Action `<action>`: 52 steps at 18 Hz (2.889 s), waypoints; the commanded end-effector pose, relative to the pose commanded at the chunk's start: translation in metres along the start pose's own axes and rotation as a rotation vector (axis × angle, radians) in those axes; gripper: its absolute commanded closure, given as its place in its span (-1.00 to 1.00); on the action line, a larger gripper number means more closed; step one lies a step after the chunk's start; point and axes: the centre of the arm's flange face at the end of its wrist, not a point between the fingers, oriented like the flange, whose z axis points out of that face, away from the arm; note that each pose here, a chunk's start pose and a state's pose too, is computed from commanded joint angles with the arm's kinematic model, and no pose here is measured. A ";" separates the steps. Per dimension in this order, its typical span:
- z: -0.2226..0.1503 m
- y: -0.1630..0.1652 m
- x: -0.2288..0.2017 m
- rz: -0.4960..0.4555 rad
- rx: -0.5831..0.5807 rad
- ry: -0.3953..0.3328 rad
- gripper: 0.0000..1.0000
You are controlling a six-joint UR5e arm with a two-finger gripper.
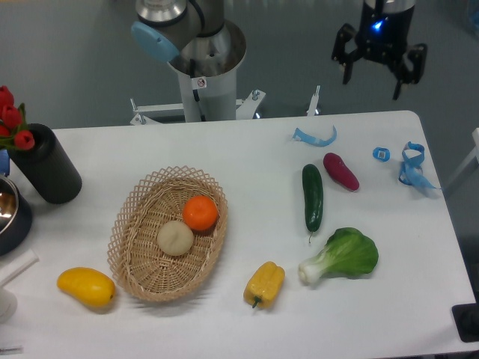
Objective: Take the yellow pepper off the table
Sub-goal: 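Move the open gripper down toward the cucumber and bok choy area, then swing the gripper over to above the yellow bell pepper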
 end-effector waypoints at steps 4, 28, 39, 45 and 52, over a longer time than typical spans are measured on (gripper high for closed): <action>0.002 0.000 -0.002 0.006 0.001 -0.024 -1.00; 0.162 -0.154 -0.029 -0.180 0.149 0.045 -1.00; 0.236 -0.207 -0.011 -0.095 0.143 0.102 -1.00; 0.265 -0.222 0.002 -0.063 0.136 0.128 -1.00; 0.291 -0.232 0.020 -0.040 0.127 0.158 -1.00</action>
